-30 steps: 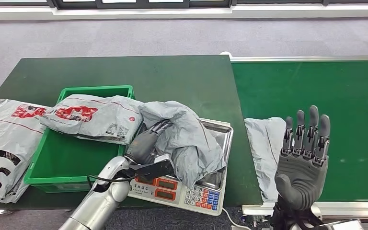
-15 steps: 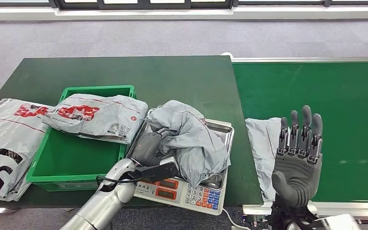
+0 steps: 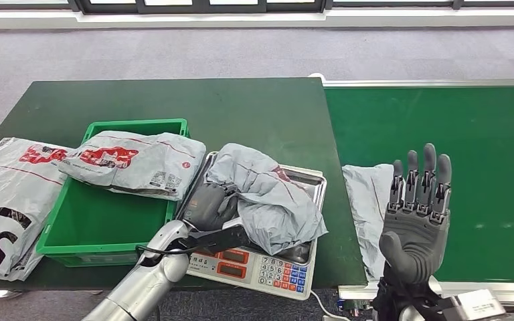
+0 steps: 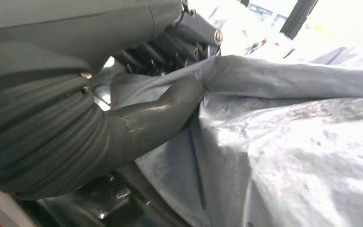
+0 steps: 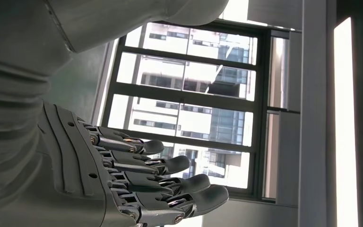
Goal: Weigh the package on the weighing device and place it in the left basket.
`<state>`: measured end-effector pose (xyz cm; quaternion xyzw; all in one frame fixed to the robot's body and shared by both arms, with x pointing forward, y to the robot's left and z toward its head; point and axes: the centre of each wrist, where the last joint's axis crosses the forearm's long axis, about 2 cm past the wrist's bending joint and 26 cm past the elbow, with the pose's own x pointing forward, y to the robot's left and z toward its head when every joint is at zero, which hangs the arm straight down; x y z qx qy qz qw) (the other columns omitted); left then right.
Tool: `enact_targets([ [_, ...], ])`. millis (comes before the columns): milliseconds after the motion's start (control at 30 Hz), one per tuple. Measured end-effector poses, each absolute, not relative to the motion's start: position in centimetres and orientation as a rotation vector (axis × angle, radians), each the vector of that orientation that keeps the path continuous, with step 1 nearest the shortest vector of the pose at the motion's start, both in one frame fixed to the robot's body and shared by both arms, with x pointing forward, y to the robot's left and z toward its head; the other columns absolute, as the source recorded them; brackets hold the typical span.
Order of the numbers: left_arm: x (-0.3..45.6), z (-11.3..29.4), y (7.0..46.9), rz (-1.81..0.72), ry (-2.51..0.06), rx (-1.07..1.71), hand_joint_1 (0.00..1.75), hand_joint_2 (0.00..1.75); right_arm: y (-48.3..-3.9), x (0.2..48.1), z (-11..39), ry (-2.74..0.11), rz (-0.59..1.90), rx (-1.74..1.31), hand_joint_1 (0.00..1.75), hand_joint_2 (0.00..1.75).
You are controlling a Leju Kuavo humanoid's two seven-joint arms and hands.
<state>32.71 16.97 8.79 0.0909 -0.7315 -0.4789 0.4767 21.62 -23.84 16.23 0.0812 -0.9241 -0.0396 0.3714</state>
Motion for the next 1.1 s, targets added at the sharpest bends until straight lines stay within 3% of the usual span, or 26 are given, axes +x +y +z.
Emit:
enact_targets([
  [167,33.4,9.9,17.1,-1.137,-1.849,0.279,1.75,1.75,-24.0,21.6,16.2,-2.365,-0.119,0.195,0.0,1.75],
  [400,34.3,14.0,18.6,-1.132,-2.041,0.625,1.75,1.75,-24.2,21.3,15.9,-2.348,-0.137,0.182,0.0,1.75],
  [767,34.4,15.7,19.3,-1.131,-2.111,0.711,1.75,1.75,-24.2,21.2,15.8,-2.344,-0.137,0.183,0.0,1.75],
  [967,34.0,18.0,20.0,-1.27,-2.219,1.357,1.75,1.75,-24.1,21.5,15.7,-2.334,-0.127,0.216,0.0,1.75],
  [1100,34.6,20.3,20.8,-1.211,-2.184,1.552,1.75,1.75,-24.1,21.7,15.5,-2.324,-0.127,0.228,0.0,1.75],
])
